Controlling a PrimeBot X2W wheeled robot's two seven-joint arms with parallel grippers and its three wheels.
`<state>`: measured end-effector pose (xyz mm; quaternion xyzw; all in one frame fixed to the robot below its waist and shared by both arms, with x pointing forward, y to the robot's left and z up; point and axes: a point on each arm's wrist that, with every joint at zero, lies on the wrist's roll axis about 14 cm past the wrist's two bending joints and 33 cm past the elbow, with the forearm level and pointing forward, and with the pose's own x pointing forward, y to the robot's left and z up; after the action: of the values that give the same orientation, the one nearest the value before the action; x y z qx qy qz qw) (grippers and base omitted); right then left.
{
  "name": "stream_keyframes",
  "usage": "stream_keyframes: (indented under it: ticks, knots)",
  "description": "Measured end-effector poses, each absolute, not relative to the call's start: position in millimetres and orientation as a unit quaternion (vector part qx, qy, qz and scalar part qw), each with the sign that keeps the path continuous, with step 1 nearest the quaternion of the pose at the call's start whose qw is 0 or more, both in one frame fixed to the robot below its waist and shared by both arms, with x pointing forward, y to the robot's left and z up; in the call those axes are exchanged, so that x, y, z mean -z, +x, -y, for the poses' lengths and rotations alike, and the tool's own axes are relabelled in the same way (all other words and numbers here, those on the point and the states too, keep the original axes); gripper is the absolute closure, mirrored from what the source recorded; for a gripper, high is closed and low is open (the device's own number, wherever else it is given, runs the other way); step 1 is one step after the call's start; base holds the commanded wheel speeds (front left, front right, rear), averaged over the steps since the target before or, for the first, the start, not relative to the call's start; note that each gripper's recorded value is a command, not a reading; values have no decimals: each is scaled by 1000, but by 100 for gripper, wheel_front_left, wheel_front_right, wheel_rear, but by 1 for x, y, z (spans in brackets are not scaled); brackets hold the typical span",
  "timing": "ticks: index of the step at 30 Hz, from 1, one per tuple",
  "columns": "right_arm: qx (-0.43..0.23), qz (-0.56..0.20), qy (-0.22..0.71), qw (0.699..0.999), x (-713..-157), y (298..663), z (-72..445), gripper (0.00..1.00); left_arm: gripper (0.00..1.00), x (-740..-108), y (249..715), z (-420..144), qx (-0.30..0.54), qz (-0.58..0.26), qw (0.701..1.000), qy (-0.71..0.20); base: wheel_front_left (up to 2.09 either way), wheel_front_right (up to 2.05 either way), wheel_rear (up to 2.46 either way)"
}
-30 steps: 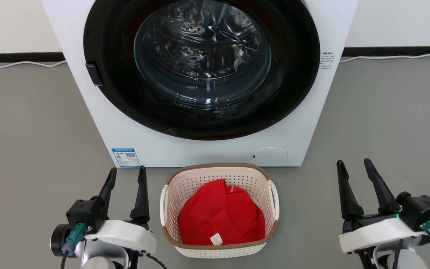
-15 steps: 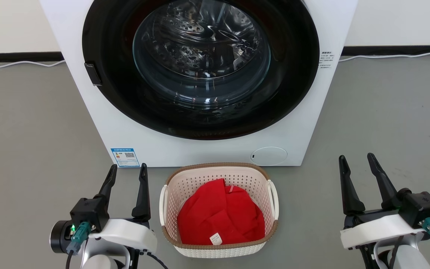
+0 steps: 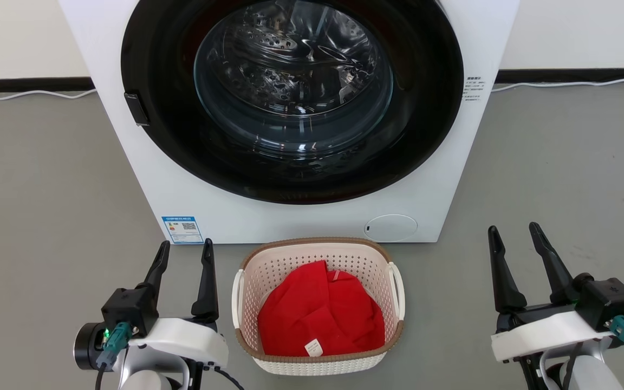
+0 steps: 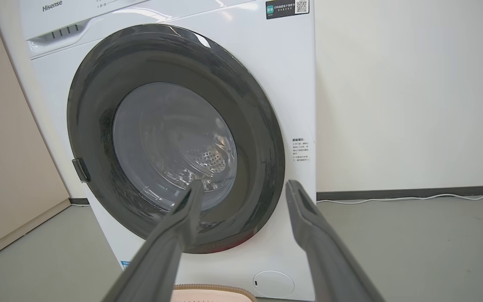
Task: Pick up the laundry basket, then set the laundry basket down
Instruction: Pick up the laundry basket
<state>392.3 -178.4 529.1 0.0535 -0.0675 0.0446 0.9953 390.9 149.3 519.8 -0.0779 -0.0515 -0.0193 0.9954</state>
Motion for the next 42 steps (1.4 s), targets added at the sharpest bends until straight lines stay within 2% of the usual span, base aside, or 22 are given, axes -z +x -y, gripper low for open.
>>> stream_keyframes:
  ticks: [42]
  knots:
    - [-43, 49, 59, 996, -516, 394, 181, 0, 0, -510, 398, -143, 28, 37, 996, -83, 0, 0, 0]
